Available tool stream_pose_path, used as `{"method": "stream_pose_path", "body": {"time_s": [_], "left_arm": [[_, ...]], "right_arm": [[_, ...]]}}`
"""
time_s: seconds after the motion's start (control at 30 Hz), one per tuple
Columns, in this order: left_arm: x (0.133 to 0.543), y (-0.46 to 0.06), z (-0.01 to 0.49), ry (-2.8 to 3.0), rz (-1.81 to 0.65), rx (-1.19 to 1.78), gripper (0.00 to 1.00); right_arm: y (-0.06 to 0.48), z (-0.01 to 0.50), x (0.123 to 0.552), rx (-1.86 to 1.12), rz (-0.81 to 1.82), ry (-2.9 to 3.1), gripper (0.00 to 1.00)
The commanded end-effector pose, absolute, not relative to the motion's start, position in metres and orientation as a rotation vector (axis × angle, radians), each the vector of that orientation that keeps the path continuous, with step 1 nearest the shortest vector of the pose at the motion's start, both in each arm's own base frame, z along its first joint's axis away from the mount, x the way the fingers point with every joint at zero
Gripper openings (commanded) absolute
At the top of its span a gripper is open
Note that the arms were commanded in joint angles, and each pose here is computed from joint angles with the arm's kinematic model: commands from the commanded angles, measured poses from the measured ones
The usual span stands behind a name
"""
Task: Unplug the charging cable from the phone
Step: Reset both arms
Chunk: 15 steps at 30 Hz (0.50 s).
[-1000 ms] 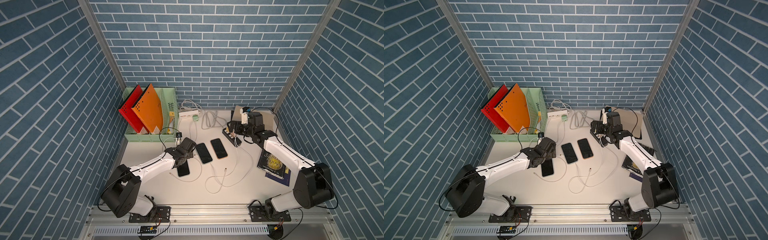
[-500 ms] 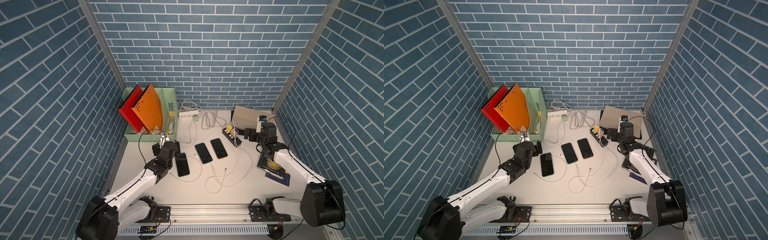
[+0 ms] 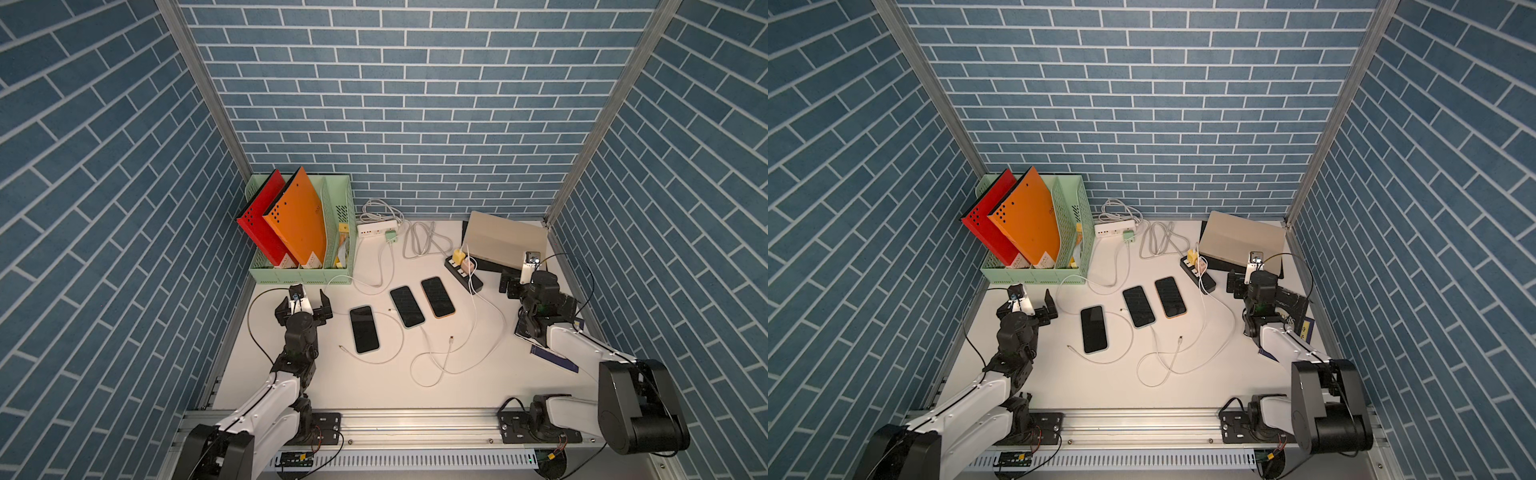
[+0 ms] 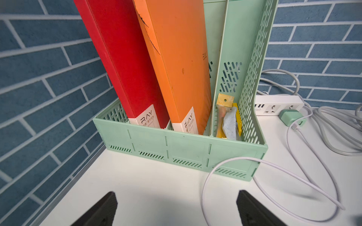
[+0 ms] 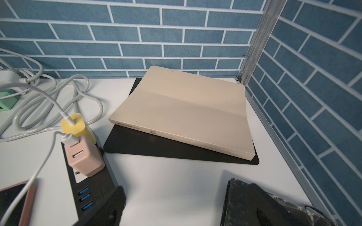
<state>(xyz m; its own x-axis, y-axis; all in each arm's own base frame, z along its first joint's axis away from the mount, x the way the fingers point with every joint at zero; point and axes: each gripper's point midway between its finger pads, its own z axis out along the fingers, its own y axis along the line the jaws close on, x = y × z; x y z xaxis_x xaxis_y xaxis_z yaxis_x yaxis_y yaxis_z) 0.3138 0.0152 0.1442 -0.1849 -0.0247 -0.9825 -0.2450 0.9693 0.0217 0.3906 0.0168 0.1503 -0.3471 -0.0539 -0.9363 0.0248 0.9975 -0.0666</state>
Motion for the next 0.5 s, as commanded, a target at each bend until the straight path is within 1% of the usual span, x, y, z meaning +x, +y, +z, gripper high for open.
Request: {"method": "stream_pose_path", "body": {"time_s": [0.0,0.17,0.27,0.37,0.47], "left_arm": [[0.334,0.008,0.162,1.69,0.174,-0.13,1.0],[0.357,0.003,0.147,1.723,0.173,-0.086,1.0],[0.368,-0.007,0.144,1.718,0.14,-0.03,1.0],[0.372,-0.013,0.144,1.706,0.127,0.016,1.0],[0.366,-0.012,0.144,1.668,0.123,0.025,1.0]], "right_arm": [[0.01,0.161,0.397,-0.045,-0.107,1.816,1.0],[0.003,0.155,0.393,-0.054,-0.092,1.767,0.99],[0.006,0.15,0.394,-0.065,-0.033,1.762,0.99],[0.013,0.141,0.391,-0.113,-0.005,1.764,0.99],[0.015,0.138,0.382,-0.125,-0.004,1.721,0.99]]}}
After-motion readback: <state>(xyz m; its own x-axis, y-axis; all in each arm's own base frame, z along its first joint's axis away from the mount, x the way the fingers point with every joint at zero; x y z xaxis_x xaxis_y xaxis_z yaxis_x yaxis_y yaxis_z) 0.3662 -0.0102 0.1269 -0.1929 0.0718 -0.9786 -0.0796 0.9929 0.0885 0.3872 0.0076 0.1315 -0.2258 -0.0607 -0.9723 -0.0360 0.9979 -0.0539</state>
